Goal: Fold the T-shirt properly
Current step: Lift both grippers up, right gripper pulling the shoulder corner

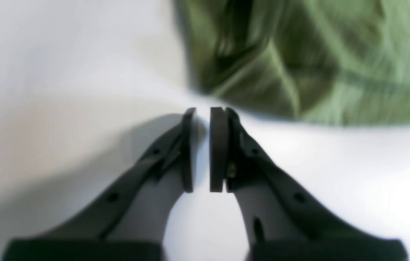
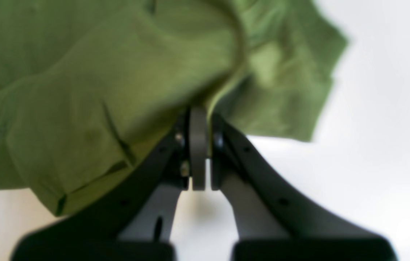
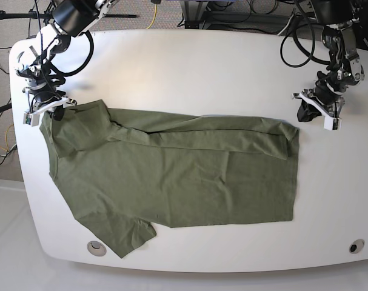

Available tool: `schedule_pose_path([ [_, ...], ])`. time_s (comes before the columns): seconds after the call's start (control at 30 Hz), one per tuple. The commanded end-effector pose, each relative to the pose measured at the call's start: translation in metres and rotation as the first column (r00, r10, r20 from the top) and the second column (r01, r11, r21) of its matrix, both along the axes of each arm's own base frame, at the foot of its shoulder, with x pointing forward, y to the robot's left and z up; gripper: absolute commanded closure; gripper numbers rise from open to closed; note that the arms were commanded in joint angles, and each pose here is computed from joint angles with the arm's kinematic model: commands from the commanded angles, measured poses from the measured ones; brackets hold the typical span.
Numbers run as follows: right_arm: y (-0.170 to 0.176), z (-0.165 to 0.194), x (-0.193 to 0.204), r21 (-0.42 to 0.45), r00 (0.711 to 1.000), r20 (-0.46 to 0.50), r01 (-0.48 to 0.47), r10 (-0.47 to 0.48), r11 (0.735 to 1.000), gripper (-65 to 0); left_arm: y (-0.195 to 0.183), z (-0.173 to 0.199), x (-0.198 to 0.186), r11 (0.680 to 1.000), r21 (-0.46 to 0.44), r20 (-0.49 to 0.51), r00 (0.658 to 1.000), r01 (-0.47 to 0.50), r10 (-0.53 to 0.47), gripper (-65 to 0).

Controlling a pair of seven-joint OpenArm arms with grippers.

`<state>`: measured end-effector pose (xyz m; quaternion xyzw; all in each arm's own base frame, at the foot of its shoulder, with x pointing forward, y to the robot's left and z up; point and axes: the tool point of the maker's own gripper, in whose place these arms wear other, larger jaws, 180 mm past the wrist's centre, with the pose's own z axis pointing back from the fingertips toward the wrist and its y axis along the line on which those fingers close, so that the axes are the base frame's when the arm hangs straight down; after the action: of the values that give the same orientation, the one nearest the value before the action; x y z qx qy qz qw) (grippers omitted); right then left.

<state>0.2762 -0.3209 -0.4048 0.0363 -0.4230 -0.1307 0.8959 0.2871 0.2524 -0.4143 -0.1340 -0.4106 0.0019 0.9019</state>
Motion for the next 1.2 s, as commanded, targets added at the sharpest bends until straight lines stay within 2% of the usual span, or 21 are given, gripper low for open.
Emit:
schedule_pose_path([
  [0.0, -0.008, 0.018, 0.003, -0.041, 0.999, 0.05, 0.001, 0.001, 0.999, 0.0, 0.002, 0.011, -0.001, 0.999, 0.036, 0.02, 0.999, 0.041, -0.042, -2.0],
  [0.13, 0.0, 0.019, -0.006, -0.061, 0.999, 0.041, -0.018, 0.02, 0.998, 0.0, 0.002, 0.02, -0.016, 0.994, 0.075, 0.017, 0.997, 0.075, -0.076, -0.1],
  [0.53, 0.017, 0.018, -0.036, -0.105, 0.998, -0.023, -0.065, 0.063, 0.992, 0.0, 0.006, 0.019, -0.046, 0.994, 0.092, -0.003, 0.998, 0.063, -0.063, 0.0],
  [0.67, 0.022, 0.012, -0.047, -0.102, 0.996, -0.05, -0.078, 0.074, 0.992, 0.0, 0.013, 0.02, -0.056, 0.993, 0.104, -0.015, 0.999, 0.05, -0.048, 0.0],
  [0.73, 0.024, 0.002, -0.065, -0.099, 0.993, -0.09, -0.082, 0.073, 0.992, 0.0, 0.03, 0.031, -0.066, 0.989, 0.143, -0.006, 1.0, 0.019, -0.018, 0.0],
  [0.87, 0.028, -0.004, -0.076, -0.093, 0.989, -0.118, -0.097, 0.086, 0.991, 0.0, 0.044, 0.037, -0.073, 0.987, 0.161, -0.006, 1.0, -0.013, 0.014, 0.0],
  [1.0, 0.032, -0.007, -0.078, -0.088, 0.988, -0.124, -0.108, 0.097, 0.99, 0.0, 0.051, 0.043, -0.069, 0.986, 0.165, 0.013, 0.999, -0.033, 0.032, -0.2],
  [1.17, 0.031, 0.005, -0.043, -0.091, 0.993, -0.053, -0.109, 0.105, 0.99, 0.0, 0.04, 0.053, -0.034, 0.99, 0.138, 0.076, 0.997, -0.036, 0.026, -2.2],
])
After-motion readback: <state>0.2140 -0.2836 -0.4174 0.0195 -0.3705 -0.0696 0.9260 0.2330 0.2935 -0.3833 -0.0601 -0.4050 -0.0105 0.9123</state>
